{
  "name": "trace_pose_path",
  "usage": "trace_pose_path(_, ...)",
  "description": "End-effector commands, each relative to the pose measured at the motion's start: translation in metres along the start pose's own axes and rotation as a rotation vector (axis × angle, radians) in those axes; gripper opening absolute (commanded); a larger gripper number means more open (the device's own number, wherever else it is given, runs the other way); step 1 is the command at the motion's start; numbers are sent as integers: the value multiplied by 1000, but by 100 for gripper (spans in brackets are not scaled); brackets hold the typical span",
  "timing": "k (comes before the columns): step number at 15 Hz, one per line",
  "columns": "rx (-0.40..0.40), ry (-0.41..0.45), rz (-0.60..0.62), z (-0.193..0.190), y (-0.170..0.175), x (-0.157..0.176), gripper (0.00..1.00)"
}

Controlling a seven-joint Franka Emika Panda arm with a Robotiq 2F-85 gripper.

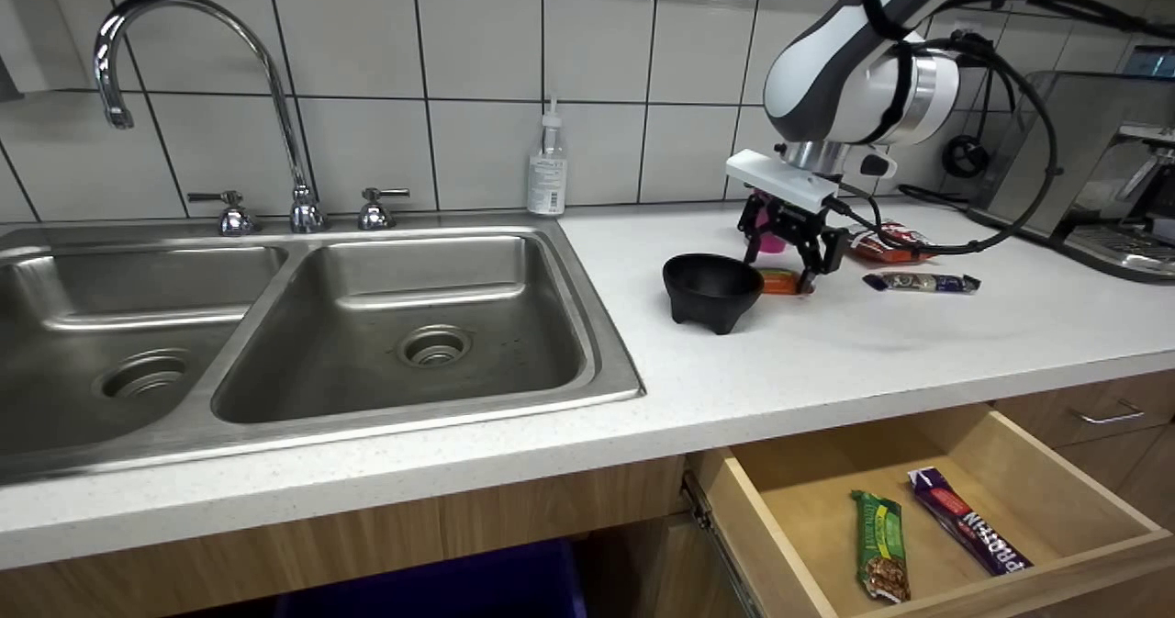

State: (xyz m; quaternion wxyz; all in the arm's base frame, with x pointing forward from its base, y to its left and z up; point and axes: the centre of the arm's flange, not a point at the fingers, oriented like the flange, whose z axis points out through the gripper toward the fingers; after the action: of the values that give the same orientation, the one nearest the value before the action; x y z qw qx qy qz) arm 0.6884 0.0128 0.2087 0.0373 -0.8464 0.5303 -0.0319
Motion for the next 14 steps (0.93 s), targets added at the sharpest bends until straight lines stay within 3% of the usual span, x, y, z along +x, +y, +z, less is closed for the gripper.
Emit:
trace_pose_path(1, -4, -11, 24, 0, -12, 4, 74)
trace_pose_path(3, -1, -10, 22, 0, -12, 4, 69)
trace_pose_path(9, 10, -9, 20, -4, -12, 4, 22)
trace_pose_path(10, 11, -8, 18, -5, -12, 3, 18)
trace_pose_path(14, 19, -9, 13, -9, -7, -1, 18)
